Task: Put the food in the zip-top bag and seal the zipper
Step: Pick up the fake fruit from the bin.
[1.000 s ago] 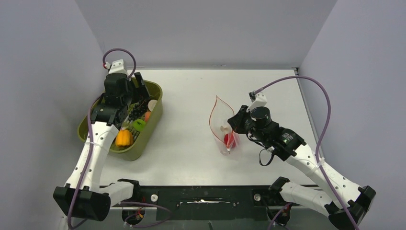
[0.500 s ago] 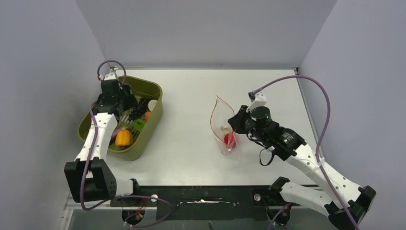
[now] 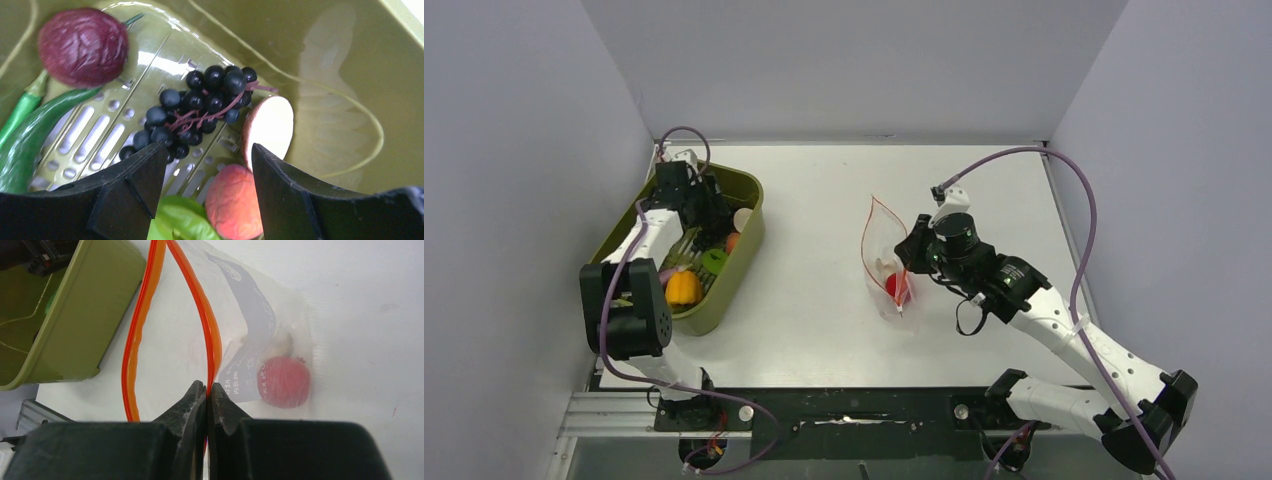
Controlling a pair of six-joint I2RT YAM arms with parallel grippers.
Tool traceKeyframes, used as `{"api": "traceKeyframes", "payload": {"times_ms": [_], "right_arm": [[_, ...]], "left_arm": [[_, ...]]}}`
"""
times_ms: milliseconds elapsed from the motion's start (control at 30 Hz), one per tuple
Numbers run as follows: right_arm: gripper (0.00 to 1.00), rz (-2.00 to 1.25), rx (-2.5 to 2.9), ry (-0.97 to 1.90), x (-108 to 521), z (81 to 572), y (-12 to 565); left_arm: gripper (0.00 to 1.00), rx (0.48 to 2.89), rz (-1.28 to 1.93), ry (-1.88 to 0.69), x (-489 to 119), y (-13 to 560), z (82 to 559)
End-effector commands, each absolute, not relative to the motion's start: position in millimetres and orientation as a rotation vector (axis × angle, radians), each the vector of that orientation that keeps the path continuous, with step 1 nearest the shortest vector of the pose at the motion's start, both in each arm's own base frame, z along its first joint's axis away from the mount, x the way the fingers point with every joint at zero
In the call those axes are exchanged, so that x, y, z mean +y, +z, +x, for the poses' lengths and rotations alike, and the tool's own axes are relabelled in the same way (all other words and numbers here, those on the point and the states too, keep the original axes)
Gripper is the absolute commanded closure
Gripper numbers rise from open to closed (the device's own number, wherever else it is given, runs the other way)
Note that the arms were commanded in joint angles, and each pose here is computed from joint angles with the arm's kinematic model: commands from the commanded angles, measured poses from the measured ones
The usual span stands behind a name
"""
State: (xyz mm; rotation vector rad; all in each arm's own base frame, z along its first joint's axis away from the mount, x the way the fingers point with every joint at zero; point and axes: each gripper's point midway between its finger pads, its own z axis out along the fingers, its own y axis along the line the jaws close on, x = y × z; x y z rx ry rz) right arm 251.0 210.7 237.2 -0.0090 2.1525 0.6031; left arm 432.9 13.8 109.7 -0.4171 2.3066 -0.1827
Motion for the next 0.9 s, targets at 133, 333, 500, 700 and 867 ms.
{"api": "traceKeyframes", "payload": {"times_ms": [133,333,500,700,867], "right_arm": [[1.00,-0.005,2.071,0.639,220,267,271],[1.00,-0.009,2.076,0.630,222,270,273],[1.00,-0.015,2.086,0.634,226,272,271],[1.00,-0.012,2.089,0.641,229,274,271],[1.00,-0.016,2.095,0.643,231,275,271]], "left_arm": [[0.39,2.182,-0.260,-0.304,-1,141,487],[0.48,2.219,-0.246,-0.311,-2,125,483],[0.51,2.241,-0.226,-0.341,-8,116,482],[0.58,2.275,-0.231,-0.340,-8,106,476],[0.65,2.292,-0.223,-0.338,-10,104,475]]}}
